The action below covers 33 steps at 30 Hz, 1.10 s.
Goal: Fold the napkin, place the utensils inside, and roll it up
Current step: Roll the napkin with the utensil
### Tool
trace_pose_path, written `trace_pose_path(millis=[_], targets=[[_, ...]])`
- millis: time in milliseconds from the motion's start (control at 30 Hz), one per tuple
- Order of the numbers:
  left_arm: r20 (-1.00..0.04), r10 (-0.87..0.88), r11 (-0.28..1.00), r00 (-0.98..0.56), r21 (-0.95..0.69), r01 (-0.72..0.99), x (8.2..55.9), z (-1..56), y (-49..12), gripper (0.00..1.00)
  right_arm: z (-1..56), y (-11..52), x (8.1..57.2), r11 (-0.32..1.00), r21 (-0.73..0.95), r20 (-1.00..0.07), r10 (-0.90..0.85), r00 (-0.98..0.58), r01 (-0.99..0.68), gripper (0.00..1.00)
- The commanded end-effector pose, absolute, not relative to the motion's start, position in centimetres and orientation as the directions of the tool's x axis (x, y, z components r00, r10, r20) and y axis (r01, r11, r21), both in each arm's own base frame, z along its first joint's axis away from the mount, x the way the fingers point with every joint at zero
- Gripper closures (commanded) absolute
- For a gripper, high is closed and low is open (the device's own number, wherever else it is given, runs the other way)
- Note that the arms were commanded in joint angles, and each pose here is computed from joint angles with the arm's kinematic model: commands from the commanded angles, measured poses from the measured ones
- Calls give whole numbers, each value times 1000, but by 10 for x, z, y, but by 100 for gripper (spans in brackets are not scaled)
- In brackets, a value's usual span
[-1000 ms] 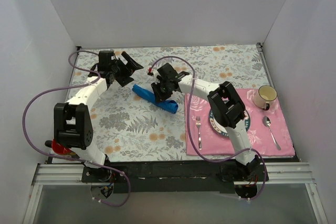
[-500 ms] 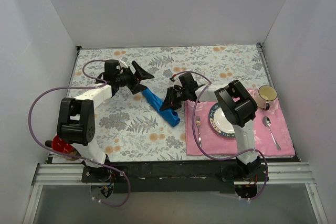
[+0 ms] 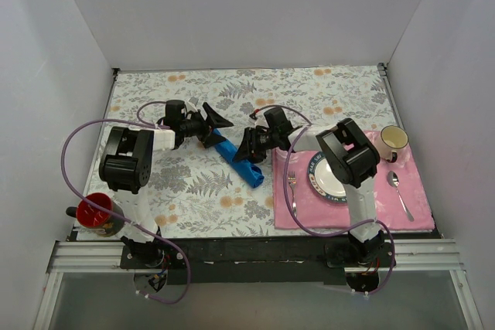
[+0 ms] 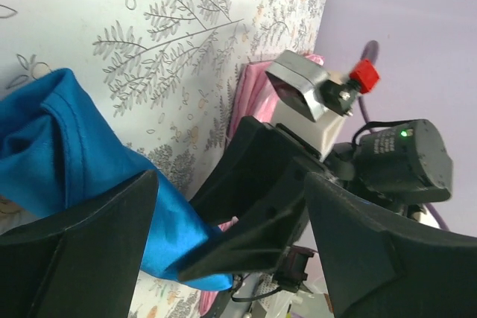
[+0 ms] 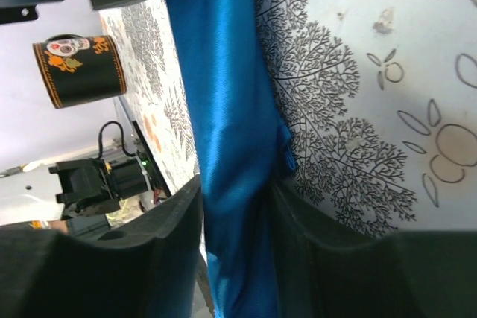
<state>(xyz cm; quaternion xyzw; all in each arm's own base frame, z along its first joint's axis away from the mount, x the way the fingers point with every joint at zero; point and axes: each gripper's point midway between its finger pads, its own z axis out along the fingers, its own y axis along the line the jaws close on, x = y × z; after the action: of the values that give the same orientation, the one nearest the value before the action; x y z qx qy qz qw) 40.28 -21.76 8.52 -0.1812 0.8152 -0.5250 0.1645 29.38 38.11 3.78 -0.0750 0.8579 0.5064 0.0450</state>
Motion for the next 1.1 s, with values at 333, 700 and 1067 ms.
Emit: trace_pose_path(millis=[333,700,1067], targets=[[-132,-466,446,-875,-889,-103,415,63,-212,22,51,329,285,635,599,-362,-329,-872,-488,34],[-117,-467,466,-876,-875,-131,417,53,-211,22,15,295,274,735,419,-393,-383,-836,-533,55],[-86,-449,496,-890,-852,-168,419,47,-210,22,81,313,310,757,3,-547,-546,-635,-653,31]])
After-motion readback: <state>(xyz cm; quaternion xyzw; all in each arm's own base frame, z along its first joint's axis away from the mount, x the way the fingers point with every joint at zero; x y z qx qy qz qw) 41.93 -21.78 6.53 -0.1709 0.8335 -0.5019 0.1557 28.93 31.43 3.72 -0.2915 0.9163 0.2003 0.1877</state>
